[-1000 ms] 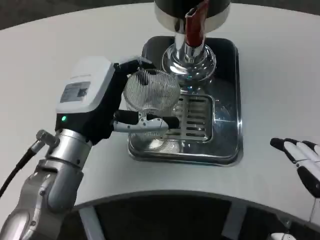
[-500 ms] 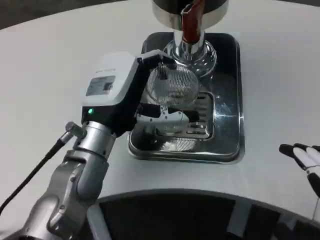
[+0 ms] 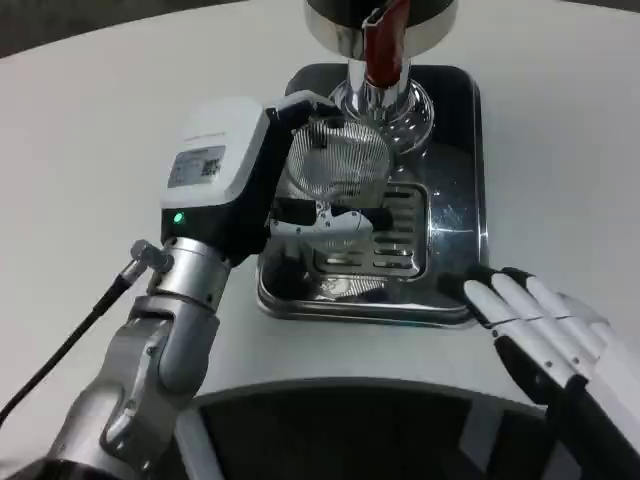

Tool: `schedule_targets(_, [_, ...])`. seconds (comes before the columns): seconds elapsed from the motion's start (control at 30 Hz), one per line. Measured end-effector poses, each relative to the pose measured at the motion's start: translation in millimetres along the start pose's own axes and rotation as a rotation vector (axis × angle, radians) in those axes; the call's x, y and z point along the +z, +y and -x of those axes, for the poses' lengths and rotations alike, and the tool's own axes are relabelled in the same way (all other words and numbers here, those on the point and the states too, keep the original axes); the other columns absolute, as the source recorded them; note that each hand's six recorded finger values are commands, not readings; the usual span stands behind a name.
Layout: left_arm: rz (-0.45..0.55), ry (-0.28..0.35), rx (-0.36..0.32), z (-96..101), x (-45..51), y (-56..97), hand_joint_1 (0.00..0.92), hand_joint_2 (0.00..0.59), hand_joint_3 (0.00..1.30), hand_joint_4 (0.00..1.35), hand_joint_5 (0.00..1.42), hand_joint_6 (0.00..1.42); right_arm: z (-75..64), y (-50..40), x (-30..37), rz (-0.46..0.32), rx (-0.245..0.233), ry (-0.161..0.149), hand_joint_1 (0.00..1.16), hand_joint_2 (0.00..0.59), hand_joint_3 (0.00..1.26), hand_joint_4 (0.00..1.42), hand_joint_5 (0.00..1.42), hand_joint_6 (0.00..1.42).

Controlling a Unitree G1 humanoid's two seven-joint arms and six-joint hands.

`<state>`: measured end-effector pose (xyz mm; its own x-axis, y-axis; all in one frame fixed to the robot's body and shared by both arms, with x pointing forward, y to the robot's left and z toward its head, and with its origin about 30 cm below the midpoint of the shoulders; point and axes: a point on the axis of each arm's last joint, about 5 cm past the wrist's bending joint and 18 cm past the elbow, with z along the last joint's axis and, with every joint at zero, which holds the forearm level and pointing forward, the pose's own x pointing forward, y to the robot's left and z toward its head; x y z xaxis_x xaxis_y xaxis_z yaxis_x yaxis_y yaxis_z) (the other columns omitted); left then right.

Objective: Grasp the cup under the faucet to collect the drink, then remove the cup.

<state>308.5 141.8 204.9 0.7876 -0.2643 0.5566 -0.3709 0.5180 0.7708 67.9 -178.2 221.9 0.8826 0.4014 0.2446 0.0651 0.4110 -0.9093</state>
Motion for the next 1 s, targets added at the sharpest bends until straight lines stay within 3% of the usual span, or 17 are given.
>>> schedule_targets(0.17, [0.007, 0.007, 0.01, -4.0, 0.1, -3.9, 0.593, 0.0, 0.97, 1.07, 1.26, 1.42, -3.4, 2.3, 4.8, 0.018, 0.043, -0.05, 0.49, 0.409, 0.05, 0.01, 0.0, 0.05])
schedule_targets(0.43, [0.047, 0.002, 0.011, -12.4, 7.2, -13.8, 0.593, 0.0, 0.97, 1.07, 1.24, 1.42, -2.8, 4.6, 8.5, 0.031, 0.078, -0.08, 0.49, 0.413, 0.05, 0.01, 0.0, 0.05])
schedule_targets(0.67, [0.066, -0.031, -0.004, -18.0, 16.1, -21.9, 0.593, 0.0, 0.96, 1.05, 1.23, 1.42, -2.2, 4.1, 7.7, 0.034, 0.08, -0.07, 0.48, 0.417, 0.05, 0.01, 0.0, 0.05])
schedule_targets(1.0, [0.055, -0.046, -0.009, -18.4, 17.2, -23.0, 0.593, 0.0, 0.95, 1.04, 1.23, 1.42, -1.1, 3.0, 5.1, 0.025, 0.077, -0.037, 0.48, 0.419, 0.05, 0.01, 0.0, 0.05])
